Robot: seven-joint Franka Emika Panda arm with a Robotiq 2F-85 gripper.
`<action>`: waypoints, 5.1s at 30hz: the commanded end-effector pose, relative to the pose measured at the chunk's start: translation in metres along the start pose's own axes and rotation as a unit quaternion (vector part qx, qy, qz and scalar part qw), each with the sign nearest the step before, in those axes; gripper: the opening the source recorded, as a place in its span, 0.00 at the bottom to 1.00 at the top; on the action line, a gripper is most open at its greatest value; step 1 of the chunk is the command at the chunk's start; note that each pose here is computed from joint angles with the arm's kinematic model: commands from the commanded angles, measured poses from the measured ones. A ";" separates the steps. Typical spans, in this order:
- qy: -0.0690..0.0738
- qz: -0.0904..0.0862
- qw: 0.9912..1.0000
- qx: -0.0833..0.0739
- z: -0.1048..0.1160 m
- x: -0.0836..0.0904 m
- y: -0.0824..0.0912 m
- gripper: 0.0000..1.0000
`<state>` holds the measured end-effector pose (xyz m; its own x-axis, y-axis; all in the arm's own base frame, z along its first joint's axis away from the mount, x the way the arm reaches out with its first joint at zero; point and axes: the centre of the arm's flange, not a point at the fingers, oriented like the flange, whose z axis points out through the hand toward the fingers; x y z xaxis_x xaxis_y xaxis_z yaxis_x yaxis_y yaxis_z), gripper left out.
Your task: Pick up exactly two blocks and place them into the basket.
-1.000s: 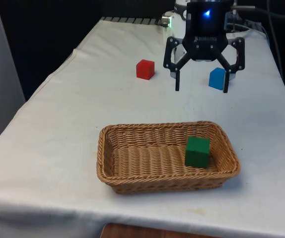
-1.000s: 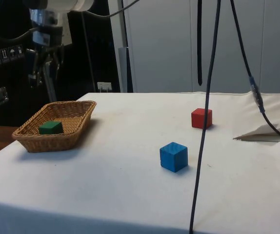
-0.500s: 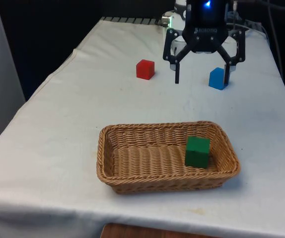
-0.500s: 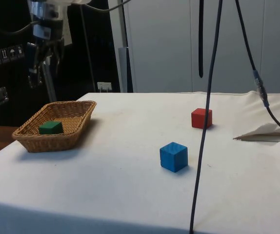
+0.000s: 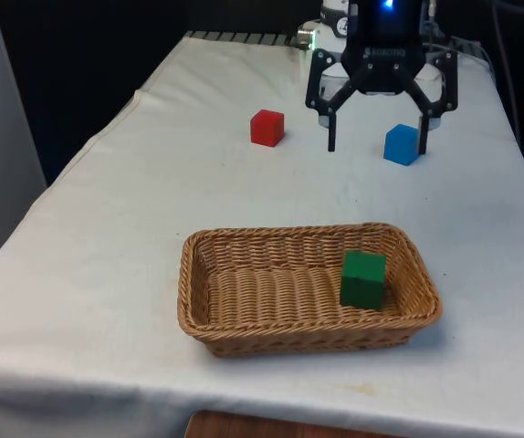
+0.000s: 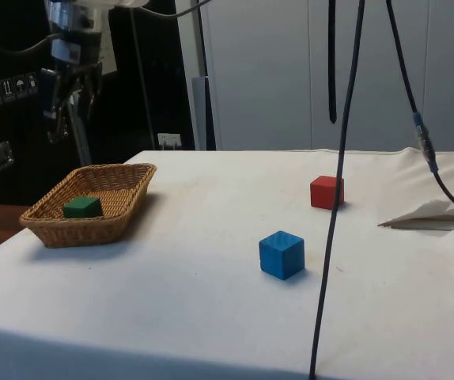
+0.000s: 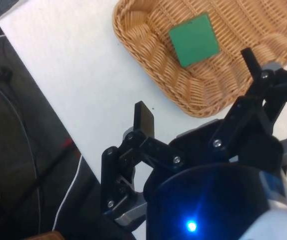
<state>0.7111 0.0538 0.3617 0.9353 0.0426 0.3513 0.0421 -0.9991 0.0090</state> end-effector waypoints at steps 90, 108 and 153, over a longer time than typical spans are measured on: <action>-0.007 -0.029 1.000 -0.003 0.043 -0.093 -0.001 1.00; -0.039 -0.054 0.998 -0.007 0.048 -0.119 -0.023 1.00; -0.063 -0.085 0.994 -0.034 0.058 -0.198 0.002 1.00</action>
<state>0.5570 0.0449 0.2399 0.9535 0.2030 0.2227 0.1815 -0.9769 0.1130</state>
